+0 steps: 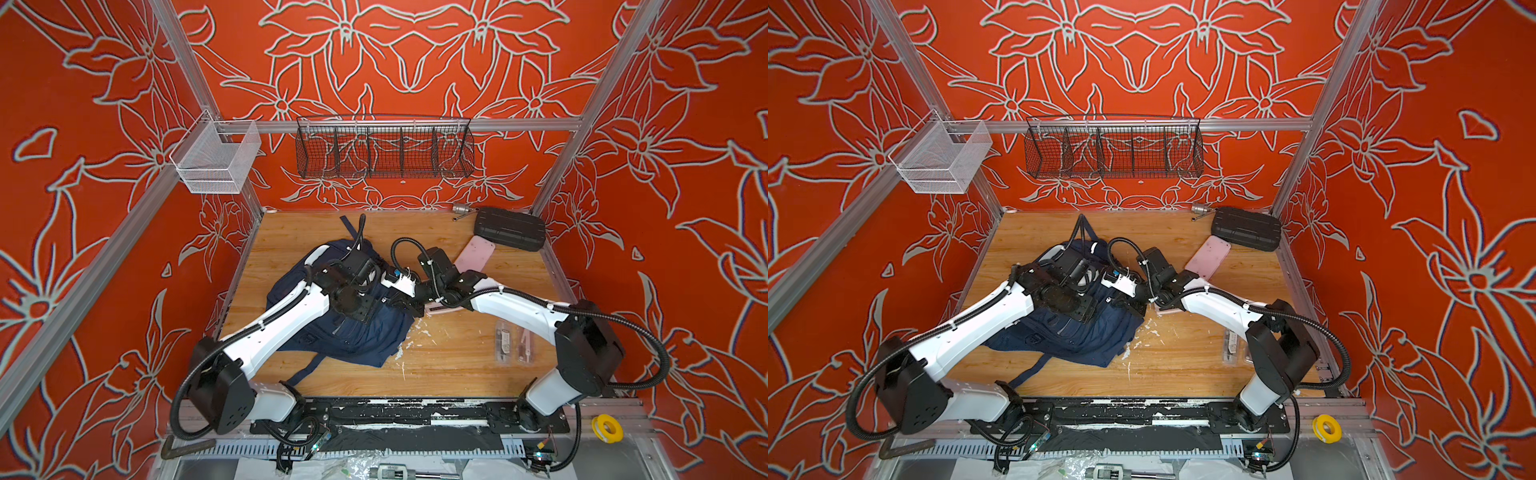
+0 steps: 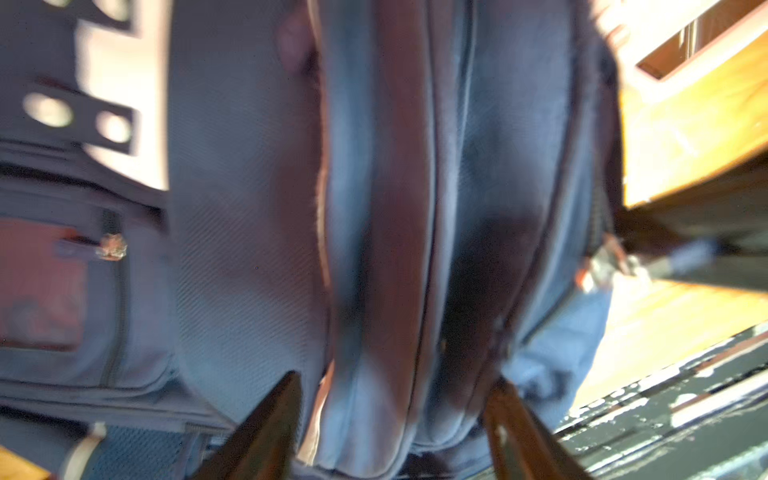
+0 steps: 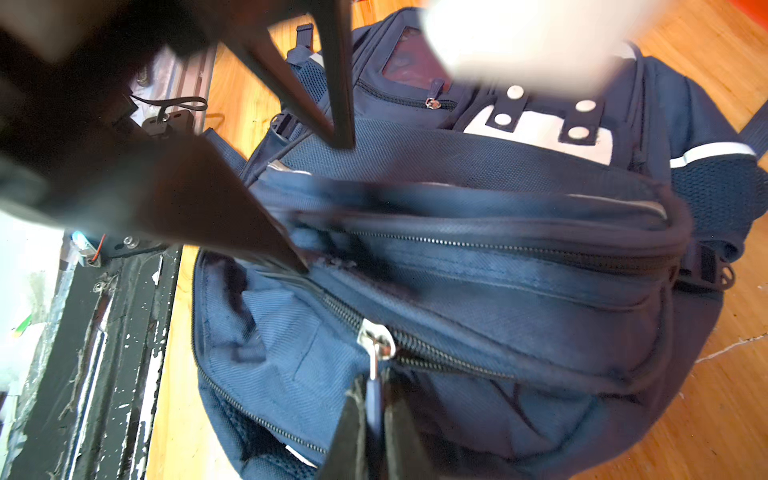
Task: Pack the student bag
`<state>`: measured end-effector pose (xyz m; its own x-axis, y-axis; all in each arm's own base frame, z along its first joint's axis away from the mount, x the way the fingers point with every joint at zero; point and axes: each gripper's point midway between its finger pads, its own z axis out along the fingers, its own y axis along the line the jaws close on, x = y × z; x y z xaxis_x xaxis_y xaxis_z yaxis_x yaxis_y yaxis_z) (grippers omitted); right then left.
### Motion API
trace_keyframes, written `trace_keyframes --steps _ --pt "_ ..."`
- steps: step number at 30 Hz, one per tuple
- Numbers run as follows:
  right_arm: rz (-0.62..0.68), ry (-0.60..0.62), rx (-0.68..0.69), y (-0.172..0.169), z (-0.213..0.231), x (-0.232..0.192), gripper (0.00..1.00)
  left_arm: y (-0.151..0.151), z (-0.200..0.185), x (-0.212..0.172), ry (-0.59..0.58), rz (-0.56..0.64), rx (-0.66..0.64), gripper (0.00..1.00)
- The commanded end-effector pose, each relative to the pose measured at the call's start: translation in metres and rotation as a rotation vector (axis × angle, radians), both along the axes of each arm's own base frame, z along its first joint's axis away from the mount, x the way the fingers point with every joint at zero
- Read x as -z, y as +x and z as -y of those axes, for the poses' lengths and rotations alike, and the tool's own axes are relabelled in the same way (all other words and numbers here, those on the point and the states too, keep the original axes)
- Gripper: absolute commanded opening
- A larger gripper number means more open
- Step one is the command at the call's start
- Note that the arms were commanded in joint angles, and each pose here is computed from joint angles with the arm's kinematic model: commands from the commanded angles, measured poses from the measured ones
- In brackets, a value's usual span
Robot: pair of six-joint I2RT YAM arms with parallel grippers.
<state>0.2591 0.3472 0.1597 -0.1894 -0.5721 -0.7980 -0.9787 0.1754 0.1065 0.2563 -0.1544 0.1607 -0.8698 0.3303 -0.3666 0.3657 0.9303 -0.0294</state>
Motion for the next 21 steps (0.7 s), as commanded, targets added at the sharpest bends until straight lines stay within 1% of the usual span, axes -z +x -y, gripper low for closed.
trace_keyframes --steps 1,3,6,16,21 --pt "0.034 0.039 -0.033 -0.006 0.001 -0.023 0.00 0.002 -0.019 -0.022 0.042 0.122 -0.016 0.73" --pt "0.036 0.039 -0.031 -0.006 0.001 -0.024 0.00 0.000 -0.023 -0.020 0.050 0.137 -0.012 0.75" --pt "0.035 0.039 -0.030 -0.006 0.002 -0.024 0.00 -0.001 -0.024 -0.014 0.060 0.129 -0.011 0.75" --pt "0.033 0.044 -0.027 -0.006 0.001 -0.027 0.00 0.001 0.000 0.009 -0.007 0.037 0.030 0.78" --pt "0.034 0.046 -0.025 -0.007 0.002 -0.028 0.00 0.005 -0.001 0.016 0.010 0.032 0.011 0.78"
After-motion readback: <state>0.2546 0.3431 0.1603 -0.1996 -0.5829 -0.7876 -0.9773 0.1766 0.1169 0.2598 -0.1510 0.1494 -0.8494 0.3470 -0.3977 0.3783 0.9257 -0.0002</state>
